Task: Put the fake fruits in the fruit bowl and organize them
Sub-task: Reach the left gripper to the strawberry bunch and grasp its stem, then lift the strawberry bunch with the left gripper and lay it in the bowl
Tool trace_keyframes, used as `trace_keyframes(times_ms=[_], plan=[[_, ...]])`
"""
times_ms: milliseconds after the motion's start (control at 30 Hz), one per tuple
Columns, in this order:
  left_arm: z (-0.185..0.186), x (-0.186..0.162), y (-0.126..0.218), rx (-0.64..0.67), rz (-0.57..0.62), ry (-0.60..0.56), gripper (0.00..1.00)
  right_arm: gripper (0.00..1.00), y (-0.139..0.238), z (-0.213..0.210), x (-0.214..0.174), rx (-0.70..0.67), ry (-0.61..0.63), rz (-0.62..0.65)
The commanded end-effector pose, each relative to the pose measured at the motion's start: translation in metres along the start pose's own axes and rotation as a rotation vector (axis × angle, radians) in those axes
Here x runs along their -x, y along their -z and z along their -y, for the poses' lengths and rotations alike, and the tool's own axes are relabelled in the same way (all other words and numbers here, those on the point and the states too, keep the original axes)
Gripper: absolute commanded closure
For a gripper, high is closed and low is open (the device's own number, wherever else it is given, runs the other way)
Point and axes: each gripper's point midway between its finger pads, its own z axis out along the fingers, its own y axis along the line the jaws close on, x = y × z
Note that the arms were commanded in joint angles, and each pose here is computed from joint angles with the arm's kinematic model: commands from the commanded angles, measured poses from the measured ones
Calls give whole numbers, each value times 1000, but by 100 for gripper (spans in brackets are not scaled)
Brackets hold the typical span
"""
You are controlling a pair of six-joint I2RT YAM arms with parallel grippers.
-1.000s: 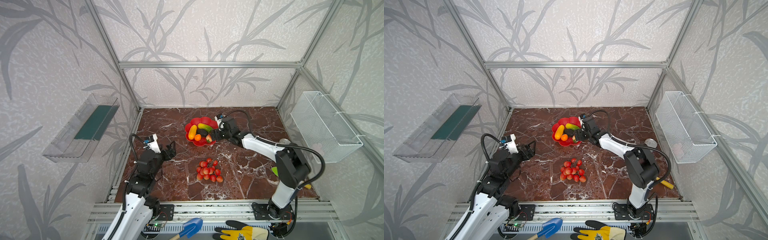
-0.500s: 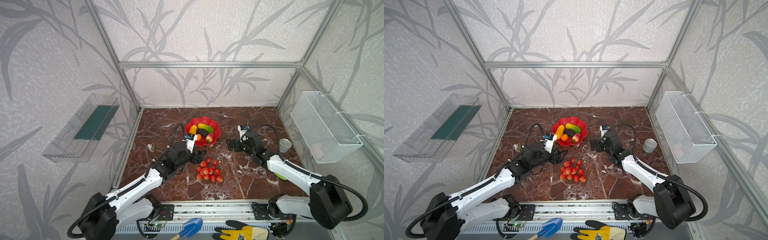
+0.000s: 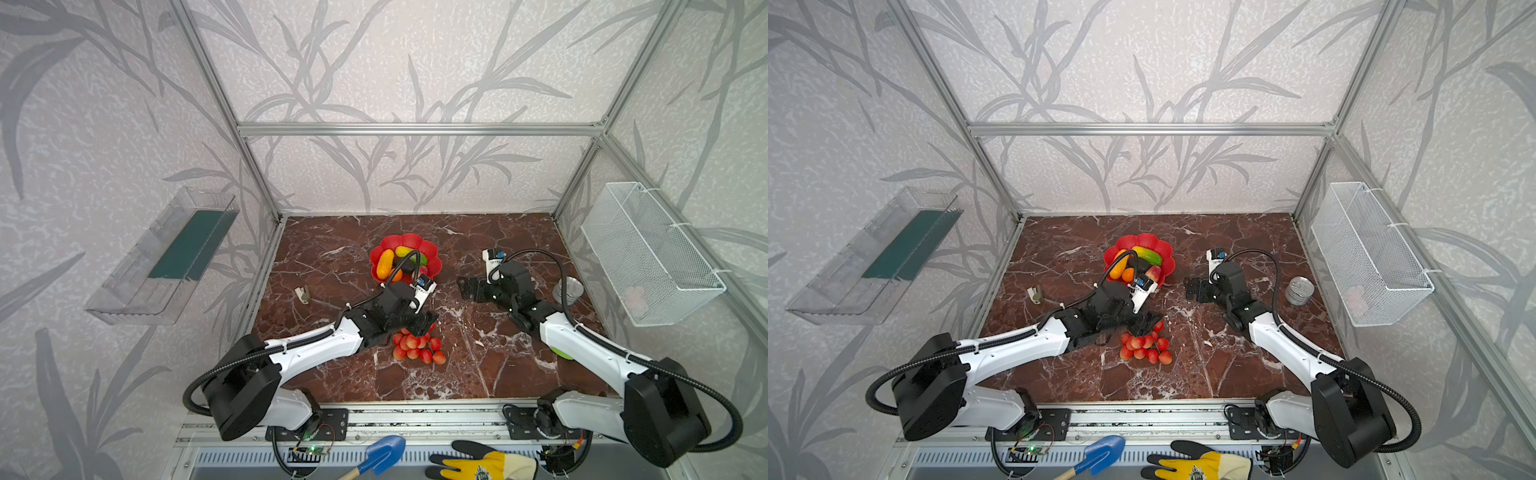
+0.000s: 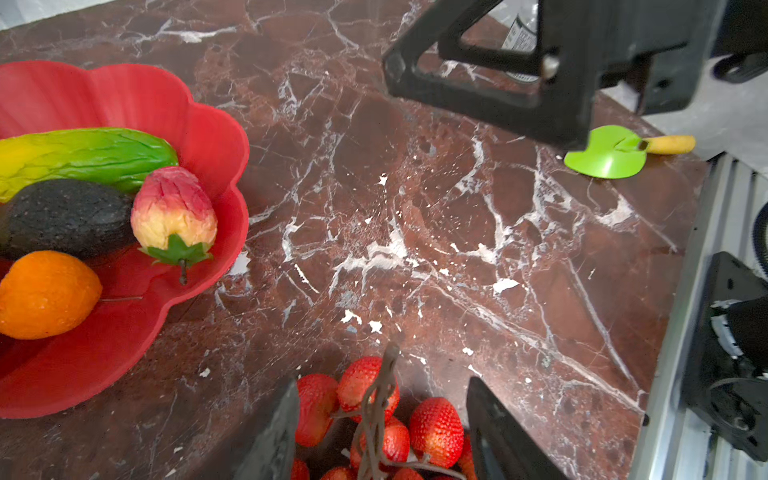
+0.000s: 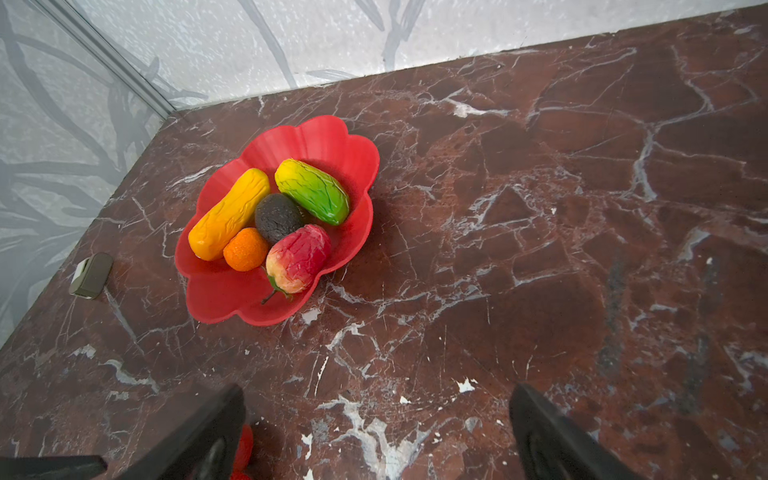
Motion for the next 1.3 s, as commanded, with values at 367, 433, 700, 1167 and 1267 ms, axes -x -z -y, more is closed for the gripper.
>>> trace_keyframes(times_ms=[367,433,700,1167,1267], plan=[[0,-3,-35,19,-68,-43,53,1,10,10,2,-14,-25,37],[0,-3,-37,18,-74,-40,59,1,8,11,1,-13,-28,32],[-1,4,-35,31,-64,-46,82,1,6,13,2,-16,-30,34],[4,44,20,40,26,-68,100,1,5,13,3,-5,-44,33],[-3,66,47,88,72,-102,100,1,5,13,5,-1,-50,40]])
